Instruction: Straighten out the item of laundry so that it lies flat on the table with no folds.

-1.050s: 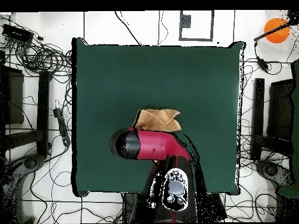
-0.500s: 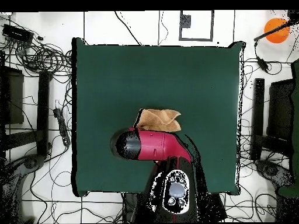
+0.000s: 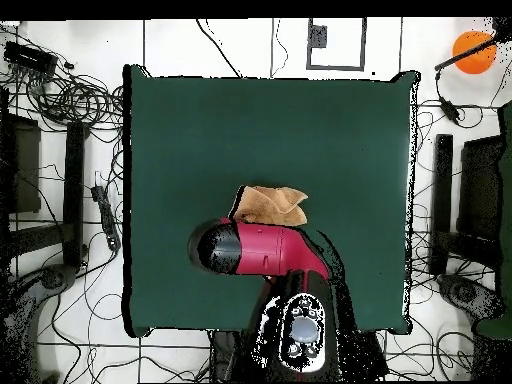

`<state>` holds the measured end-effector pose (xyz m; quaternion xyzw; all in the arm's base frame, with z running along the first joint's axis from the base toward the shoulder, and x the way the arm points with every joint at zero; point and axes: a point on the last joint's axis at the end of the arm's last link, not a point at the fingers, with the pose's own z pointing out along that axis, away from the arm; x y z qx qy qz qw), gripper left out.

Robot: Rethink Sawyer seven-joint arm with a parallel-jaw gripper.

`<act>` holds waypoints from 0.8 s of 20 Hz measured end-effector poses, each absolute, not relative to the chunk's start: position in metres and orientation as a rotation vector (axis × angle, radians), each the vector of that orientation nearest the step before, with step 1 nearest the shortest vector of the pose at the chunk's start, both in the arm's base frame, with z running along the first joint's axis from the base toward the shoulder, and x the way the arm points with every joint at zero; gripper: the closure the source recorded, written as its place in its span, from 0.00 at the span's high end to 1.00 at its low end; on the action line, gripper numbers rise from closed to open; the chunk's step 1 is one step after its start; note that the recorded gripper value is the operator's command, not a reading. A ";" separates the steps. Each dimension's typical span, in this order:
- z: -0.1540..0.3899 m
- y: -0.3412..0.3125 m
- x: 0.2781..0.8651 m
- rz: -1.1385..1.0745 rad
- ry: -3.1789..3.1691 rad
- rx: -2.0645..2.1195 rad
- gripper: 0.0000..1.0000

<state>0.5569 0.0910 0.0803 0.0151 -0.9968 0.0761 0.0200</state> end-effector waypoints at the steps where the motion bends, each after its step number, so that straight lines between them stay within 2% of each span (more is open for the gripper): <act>1: 0.080 0.091 0.557 0.236 -3.091 0.047 0.00; 16: 0.092 0.090 0.562 0.239 -3.113 0.042 0.00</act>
